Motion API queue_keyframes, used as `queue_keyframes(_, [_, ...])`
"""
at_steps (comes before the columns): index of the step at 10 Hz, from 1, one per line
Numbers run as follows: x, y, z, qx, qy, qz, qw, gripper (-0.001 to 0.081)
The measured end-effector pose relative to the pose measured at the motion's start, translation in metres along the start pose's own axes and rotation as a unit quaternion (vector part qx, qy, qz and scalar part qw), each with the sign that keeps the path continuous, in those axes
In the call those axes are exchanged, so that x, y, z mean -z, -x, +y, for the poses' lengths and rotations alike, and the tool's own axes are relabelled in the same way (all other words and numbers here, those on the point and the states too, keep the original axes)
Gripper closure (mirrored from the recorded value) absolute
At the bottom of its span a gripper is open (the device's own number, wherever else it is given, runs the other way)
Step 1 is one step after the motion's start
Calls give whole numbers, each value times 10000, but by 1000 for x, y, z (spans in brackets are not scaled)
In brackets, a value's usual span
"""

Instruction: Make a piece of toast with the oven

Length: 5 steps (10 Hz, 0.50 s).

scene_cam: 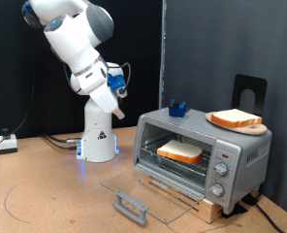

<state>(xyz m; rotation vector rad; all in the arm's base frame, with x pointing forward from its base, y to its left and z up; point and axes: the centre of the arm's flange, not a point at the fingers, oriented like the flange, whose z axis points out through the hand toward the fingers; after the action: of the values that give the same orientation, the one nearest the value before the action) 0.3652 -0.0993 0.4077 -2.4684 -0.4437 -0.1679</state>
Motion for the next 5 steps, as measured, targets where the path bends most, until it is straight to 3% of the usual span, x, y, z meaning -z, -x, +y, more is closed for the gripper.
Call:
queue_keyframes(1, [0, -4, -1, -641, -105, 23, 9979, -3])
queue_keyframes(2, [2, -9, 1, -1278, -199, 79, 9916, -3])
queue_keyframes(5, [25, -14, 31, -2946, -220, 358, 9547, -3])
